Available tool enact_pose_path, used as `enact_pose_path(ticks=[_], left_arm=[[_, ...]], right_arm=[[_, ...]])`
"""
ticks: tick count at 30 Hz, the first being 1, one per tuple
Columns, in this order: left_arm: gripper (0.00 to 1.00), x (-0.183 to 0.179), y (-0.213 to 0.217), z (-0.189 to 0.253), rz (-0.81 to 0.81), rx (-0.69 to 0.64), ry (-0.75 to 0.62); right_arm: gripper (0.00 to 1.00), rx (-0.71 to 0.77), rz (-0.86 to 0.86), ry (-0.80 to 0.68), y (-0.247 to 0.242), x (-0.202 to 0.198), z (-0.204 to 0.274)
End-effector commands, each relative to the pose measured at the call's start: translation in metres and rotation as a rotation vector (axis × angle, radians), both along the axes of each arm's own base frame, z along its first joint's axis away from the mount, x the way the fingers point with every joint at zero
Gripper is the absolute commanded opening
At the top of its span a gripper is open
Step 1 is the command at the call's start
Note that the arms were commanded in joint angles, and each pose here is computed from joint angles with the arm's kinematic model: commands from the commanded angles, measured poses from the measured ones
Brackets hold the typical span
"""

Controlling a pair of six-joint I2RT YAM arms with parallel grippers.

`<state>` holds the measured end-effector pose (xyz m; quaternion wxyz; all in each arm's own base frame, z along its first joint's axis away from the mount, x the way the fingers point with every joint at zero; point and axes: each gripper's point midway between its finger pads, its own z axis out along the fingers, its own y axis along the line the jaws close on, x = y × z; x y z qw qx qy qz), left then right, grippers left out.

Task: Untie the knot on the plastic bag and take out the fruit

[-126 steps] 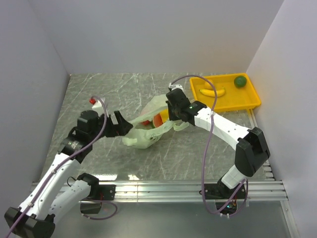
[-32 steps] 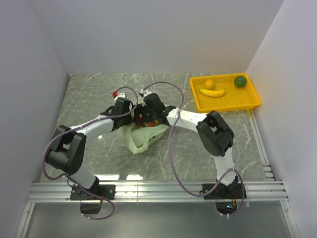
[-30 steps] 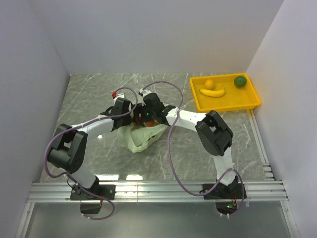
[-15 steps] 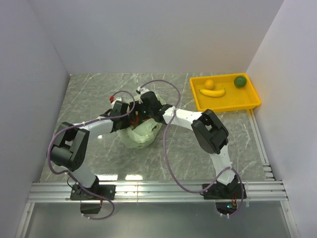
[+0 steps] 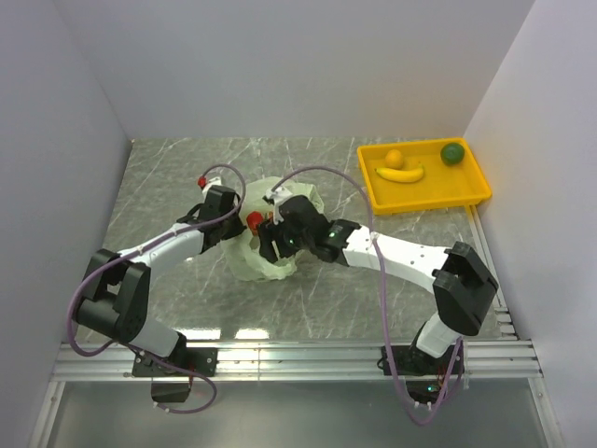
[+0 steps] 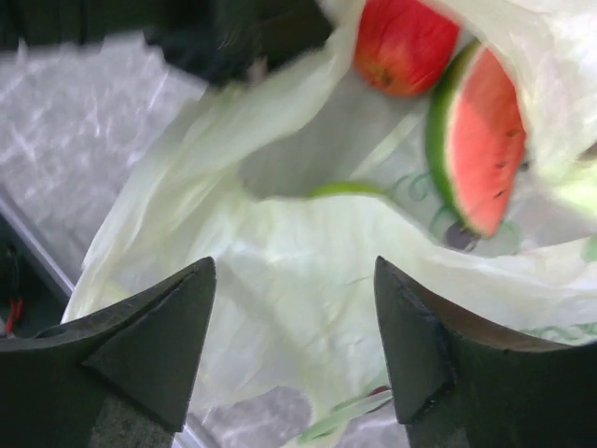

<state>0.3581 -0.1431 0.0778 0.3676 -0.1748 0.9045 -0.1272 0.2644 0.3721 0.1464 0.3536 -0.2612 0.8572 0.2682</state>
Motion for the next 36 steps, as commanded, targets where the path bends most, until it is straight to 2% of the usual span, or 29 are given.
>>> enact_pose_path(ticks=[1,2,4,5,8,11,18,19,22,23,24,25,29,32,36], left_arm=[[0.00,-0.008,-0.003,0.002,0.011,-0.042,0.008],[0.01,-0.009,-0.003,0.001,0.011,-0.048,0.011],[0.01,-0.010,-0.004,0.000,0.016,-0.058,0.014],[0.00,-0.011,-0.004,-0.001,0.016,-0.062,0.017],[0.00,-0.014,-0.003,-0.001,0.021,-0.067,0.019],[0.01,-0.018,-0.002,-0.002,0.020,-0.068,0.018],[0.01,-0.029,-0.006,-0.005,0.007,-0.112,0.026],[0.00,-0.030,-0.007,-0.002,0.003,-0.121,0.018],[0.01,-0.035,-0.007,-0.004,-0.002,-0.135,0.019],[0.01,-0.036,-0.007,-0.004,-0.004,-0.136,0.017],[0.00,-0.037,-0.007,-0.005,-0.006,-0.135,0.018],[0.01,-0.039,-0.006,-0.006,-0.009,-0.134,0.019],[0.00,-0.043,-0.006,-0.007,-0.026,-0.135,0.012],[0.01,-0.045,-0.006,-0.005,-0.040,-0.134,-0.003],[0.01,-0.047,-0.006,-0.001,-0.054,-0.131,-0.012]], right_arm=[[0.71,-0.120,0.016,0.032,-0.015,-0.023,-0.036],[0.59,-0.136,0.032,0.042,-0.014,-0.030,-0.044],[0.42,-0.177,0.042,0.046,-0.016,-0.045,-0.061],[0.30,-0.197,0.051,0.058,-0.017,-0.051,-0.070],[0.12,-0.240,0.083,0.105,-0.022,-0.073,-0.094],[0.04,-0.263,0.082,0.154,-0.030,-0.085,-0.113],[0.02,-0.282,0.064,0.190,-0.035,-0.089,-0.130],[0.02,-0.264,0.068,0.176,-0.034,-0.089,-0.120],[0.11,-0.249,0.067,0.120,-0.039,-0.084,-0.092],[0.24,-0.248,0.069,0.102,-0.041,-0.083,-0.083],[0.32,-0.255,0.064,0.083,-0.043,-0.081,-0.072],[0.47,-0.235,0.071,0.050,-0.043,-0.078,-0.055],[0.70,-0.236,0.076,-0.032,-0.046,-0.067,-0.014],[0.75,-0.243,0.062,-0.069,-0.045,-0.049,0.009],[0.76,-0.205,0.066,-0.104,-0.029,-0.028,0.033]])
